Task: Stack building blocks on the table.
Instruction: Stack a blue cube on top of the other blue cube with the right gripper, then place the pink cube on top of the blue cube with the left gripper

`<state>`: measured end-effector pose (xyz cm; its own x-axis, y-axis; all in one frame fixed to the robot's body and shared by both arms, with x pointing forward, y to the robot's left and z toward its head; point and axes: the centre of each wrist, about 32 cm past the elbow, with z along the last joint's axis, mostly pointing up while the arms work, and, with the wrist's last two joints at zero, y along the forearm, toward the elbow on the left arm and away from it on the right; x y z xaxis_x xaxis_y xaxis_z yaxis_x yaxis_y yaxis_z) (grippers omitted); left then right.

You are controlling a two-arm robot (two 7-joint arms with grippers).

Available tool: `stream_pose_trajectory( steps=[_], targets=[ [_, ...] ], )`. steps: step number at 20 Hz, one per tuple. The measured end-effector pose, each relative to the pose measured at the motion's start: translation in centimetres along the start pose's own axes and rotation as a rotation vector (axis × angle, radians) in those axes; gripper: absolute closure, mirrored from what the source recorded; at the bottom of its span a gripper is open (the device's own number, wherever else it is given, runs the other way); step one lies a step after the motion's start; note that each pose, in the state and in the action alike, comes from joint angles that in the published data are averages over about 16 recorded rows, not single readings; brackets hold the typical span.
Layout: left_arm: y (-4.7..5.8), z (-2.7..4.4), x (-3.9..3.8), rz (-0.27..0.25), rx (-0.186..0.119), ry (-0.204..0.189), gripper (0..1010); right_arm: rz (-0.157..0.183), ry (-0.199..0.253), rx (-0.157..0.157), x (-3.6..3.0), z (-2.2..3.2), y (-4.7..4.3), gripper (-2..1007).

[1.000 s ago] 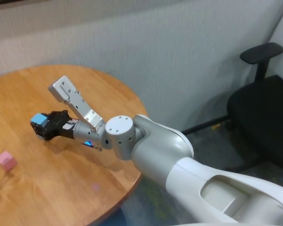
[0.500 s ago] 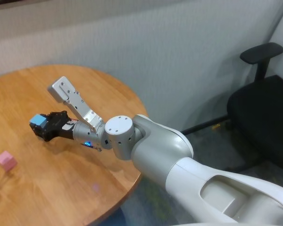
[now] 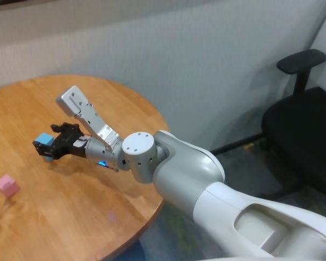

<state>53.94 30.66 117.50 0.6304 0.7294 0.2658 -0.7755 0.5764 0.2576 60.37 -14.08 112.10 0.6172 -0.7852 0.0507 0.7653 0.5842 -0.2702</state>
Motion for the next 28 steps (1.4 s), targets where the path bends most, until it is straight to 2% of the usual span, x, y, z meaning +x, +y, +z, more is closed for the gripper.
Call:
stream_pose_trajectory(
  steps=[4,7,12,15,18,21,28],
  targets=[
    [0.0,0.0,0.0,0.0,0.0,0.0,8,-0.034,-0.014,0.025,0.65,0.48,-0.86,219],
    [0.0,0.0,0.0,0.0,0.0,0.0,8,-0.065,-0.024,0.048,1.32,0.84,-1.87,136],
    [0.0,0.0,0.0,0.0,0.0,0.0,8,-0.113,-0.036,0.085,2.53,1.31,-3.99,45],
    [0.0,0.0,0.0,0.0,0.0,0.0,8,-0.133,-0.041,0.099,3.2,1.33,-5.47,16],
    [0.0,0.0,0.0,0.0,0.0,0.0,8,-0.146,-0.04,0.1,3.7,1.02,-6.85,5],
    [0.0,0.0,0.0,0.0,0.0,0.0,8,-0.156,-0.034,0.092,4.05,0.43,-8.04,5],
    [0.0,0.0,0.0,0.0,0.0,0.0,8,-0.185,-0.004,0.058,4.77,-1.43,-10.16,5]
  ],
)
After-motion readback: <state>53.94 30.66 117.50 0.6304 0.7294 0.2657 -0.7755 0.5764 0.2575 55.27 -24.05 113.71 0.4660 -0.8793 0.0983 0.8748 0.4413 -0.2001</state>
